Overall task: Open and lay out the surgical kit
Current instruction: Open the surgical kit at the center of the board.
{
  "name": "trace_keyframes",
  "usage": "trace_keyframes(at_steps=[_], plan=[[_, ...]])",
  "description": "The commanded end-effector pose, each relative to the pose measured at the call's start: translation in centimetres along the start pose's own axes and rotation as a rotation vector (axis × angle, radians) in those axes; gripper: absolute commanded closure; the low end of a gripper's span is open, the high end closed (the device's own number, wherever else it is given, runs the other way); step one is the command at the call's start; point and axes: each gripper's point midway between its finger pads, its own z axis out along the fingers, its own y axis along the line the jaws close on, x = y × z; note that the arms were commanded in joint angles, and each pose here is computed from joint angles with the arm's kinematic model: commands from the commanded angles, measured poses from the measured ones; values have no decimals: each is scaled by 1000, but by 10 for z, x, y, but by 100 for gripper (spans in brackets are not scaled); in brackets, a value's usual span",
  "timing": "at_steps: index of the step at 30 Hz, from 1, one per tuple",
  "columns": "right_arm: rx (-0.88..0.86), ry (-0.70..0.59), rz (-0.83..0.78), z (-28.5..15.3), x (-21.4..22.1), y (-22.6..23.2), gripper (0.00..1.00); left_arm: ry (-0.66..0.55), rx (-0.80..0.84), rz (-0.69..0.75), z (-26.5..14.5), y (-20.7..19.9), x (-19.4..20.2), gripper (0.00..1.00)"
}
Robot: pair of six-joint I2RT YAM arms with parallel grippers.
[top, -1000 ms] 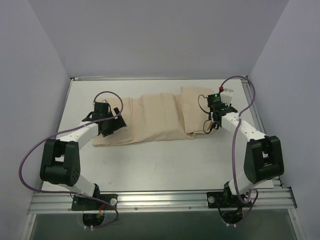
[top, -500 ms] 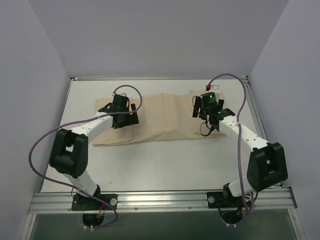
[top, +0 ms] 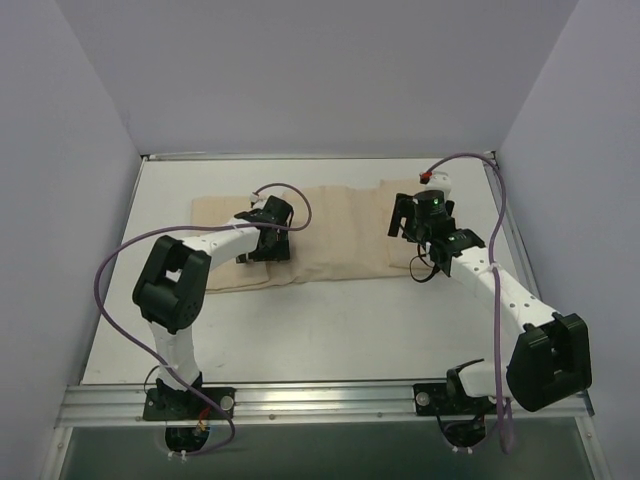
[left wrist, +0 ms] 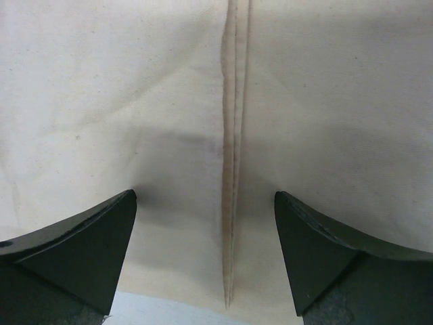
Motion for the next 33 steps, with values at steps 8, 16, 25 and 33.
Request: trace_keyframes(at_steps=[8, 16, 25, 33], plan=[[-7, -30, -8, -7, -4, -5, 25, -29, -88, 10, 2, 15, -4, 25], [1, -30, -12, -7, -4, -8, 25, -35, -78, 14, 1, 20, -11, 65], [8, -18, -18, -3, -1, -10, 25, -120, -59, -58, -42, 58, -56, 98], [-35, -10, 7, 4, -1, 1, 25, -82, -267, -336, -63, 198, -59, 98]])
